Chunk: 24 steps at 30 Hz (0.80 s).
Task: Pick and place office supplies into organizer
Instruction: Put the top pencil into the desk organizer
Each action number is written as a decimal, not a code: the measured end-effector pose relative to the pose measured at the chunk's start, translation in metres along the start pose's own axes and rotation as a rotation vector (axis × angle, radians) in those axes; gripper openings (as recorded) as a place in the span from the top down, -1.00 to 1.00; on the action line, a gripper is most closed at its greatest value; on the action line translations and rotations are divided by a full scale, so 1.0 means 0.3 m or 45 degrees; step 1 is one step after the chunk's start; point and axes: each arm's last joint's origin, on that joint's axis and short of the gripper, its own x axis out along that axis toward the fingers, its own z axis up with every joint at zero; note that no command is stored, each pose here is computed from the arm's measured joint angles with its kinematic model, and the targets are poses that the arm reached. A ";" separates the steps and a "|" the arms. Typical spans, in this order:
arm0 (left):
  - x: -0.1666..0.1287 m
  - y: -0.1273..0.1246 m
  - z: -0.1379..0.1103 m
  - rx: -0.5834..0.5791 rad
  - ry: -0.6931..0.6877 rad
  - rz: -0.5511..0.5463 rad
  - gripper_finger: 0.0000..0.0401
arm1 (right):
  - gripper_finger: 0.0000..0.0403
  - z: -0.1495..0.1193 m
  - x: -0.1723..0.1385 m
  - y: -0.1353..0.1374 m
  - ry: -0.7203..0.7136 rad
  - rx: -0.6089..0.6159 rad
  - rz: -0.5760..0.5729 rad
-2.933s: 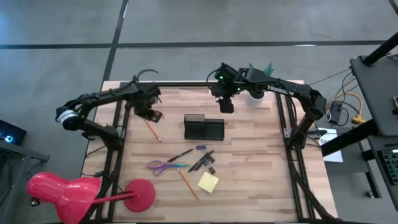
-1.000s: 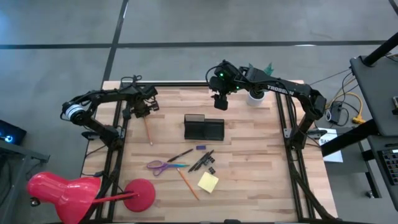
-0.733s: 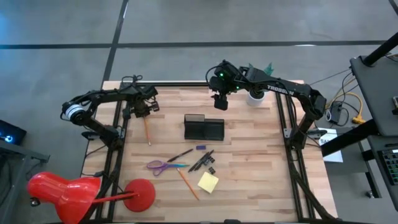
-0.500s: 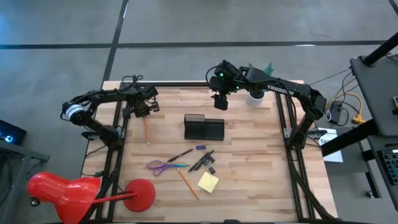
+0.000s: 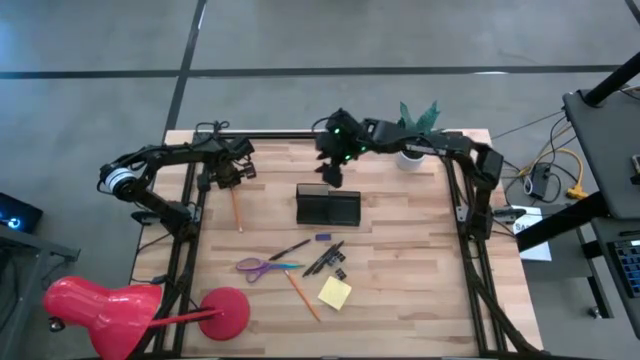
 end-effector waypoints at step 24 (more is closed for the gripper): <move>0.083 -0.110 -0.026 -0.553 -0.079 -0.160 1.00 | 0.24 0.016 0.042 0.212 -0.001 -0.496 -0.461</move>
